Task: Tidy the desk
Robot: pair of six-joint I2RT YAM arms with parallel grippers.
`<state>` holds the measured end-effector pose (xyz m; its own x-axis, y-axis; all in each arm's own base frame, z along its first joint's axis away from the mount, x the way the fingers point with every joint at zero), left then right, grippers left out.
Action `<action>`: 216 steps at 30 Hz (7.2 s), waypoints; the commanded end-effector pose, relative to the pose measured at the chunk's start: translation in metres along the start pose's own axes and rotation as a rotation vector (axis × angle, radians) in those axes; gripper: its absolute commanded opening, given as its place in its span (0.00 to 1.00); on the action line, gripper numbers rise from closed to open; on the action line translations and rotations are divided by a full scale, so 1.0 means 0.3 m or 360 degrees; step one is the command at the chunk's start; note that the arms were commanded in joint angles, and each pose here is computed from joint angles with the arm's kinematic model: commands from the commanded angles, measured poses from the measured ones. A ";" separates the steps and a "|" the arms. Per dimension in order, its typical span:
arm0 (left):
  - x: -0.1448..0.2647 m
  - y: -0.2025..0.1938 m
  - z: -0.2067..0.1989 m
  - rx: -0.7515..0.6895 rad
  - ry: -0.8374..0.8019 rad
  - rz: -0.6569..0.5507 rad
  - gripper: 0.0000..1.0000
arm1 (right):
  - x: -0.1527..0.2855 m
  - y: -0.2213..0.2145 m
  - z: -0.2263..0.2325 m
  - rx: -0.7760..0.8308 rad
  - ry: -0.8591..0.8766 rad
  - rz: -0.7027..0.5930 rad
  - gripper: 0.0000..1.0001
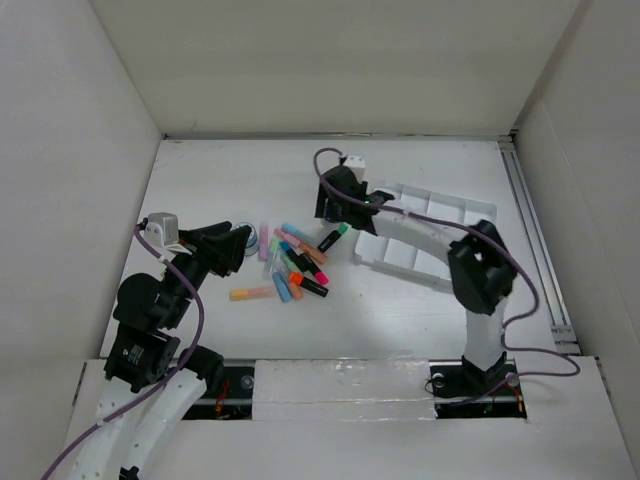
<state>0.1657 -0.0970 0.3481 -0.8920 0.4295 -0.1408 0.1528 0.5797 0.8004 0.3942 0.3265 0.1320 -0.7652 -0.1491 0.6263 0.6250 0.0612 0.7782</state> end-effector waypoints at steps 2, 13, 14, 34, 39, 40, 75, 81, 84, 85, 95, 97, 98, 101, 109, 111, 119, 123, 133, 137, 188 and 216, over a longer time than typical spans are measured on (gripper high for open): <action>-0.003 0.012 -0.027 0.0001 -0.0079 -0.0027 0.48 | 0.234 0.354 -0.293 -0.0455 -0.0044 -0.0469 0.56; -0.012 0.007 -0.029 0.0003 -0.0087 -0.0009 0.48 | 0.232 0.155 -0.921 -0.0962 -0.0574 -0.0439 0.56; -0.015 0.003 -0.027 0.0004 -0.0085 -0.0001 0.48 | 0.229 0.145 -0.935 -0.0970 -0.0582 -0.0429 0.56; -0.018 0.004 -0.018 0.0011 -0.0046 0.0003 0.47 | 0.256 0.219 -0.685 -0.0762 -0.0263 -0.0539 0.70; -0.005 0.048 0.041 0.0100 0.0207 -0.0132 0.39 | 0.297 0.236 -0.261 -0.0540 0.0366 -0.0521 0.06; 0.006 0.058 0.053 0.0137 0.0277 -0.0155 0.37 | 0.319 0.219 -0.145 -0.0469 0.0482 -0.0509 0.15; 0.107 0.162 0.153 0.0401 0.0703 -0.0563 0.79 | 0.065 0.053 0.751 0.0271 0.0491 -0.0536 0.42; 0.109 0.164 0.151 0.0394 0.0698 -0.0564 0.78 | 0.368 0.342 0.661 -0.0304 0.0854 -0.0757 0.39; 0.105 0.157 0.150 0.0380 0.0685 -0.0546 0.78 | 0.443 0.406 0.557 -0.0401 0.0951 -0.0794 0.39; 0.103 0.157 0.143 0.0375 0.0661 -0.0535 0.78 | 0.479 0.407 0.474 -0.0421 0.0916 -0.0801 0.39; 0.086 0.142 0.121 0.0330 0.0571 -0.0472 0.78 | 0.544 0.213 -0.327 -0.0847 0.0243 -0.0833 0.39; 0.076 0.136 0.114 0.0331 0.0553 -0.0445 0.78 | 0.534 0.160 -0.481 -0.0922 0.0083 -0.0796 0.40; 0.071 0.132 0.116 0.0328 0.0554 -0.0436 0.78 | 0.560 0.129 -0.527 -0.0943 0.0066 -0.0800 0.40; 0.058 0.123 0.113 0.0324 0.0541 -0.0410 0.78 | 0.551 0.077 -0.660 -0.1000 -0.0134 -0.0791 0.41; 0.043 0.110 0.116 0.0313 0.0542 -0.0376 0.77 | 0.408 -0.050 -0.830 -0.1158 -0.0412 -0.0532 0.43; 0.041 0.108 0.115 0.0311 0.0537 -0.0370 0.77 | 0.411 -0.055 -0.874 -0.1167 -0.0487 -0.0537 0.43; 0.045 0.109 0.114 0.0308 0.0531 -0.0373 0.77 | 0.386 -0.083 -0.973 -0.1161 -0.0589 -0.0433 0.45; 0.043 0.109 0.114 0.0308 0.0529 -0.0371 0.77 | 0.352 -0.088 -0.958 -0.1109 -0.0582 -0.0344 0.48; 0.040 0.106 0.111 0.0303 0.0520 -0.0359 0.77 | 0.421 -0.028 -0.908 -0.1078 -0.0552 -0.0509 0.91; 0.042 0.106 0.111 0.0299 0.0516 -0.0360 0.77 | 0.484 0.038 -0.722 -0.0986 -0.0239 -0.0666 0.76; 0.056 0.107 0.106 0.0291 0.0495 -0.0365 0.74 | -0.093 -0.225 -0.001 -0.0338 -0.0244 0.0130 0.26; 0.045 0.101 0.103 0.0293 0.0485 -0.0346 0.74 | 0.052 0.002 -0.460 -0.0720 -0.0246 -0.0141 0.29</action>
<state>0.1701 -0.0495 0.3438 -0.9968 0.0605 -0.0524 0.0118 0.7583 0.6518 0.4015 0.1838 0.1372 -0.8065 0.0538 0.5888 0.5234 -0.3979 0.7534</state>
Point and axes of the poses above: each gripper's point midway between its finger pads, its own x axis back along the fingers, its own z axis along the line the jaws close on, y = z × x, the point moved 4 cm from there along x, back along the fingers, and after that the axes turned 11 degrees about x, right-handed, at the moved point
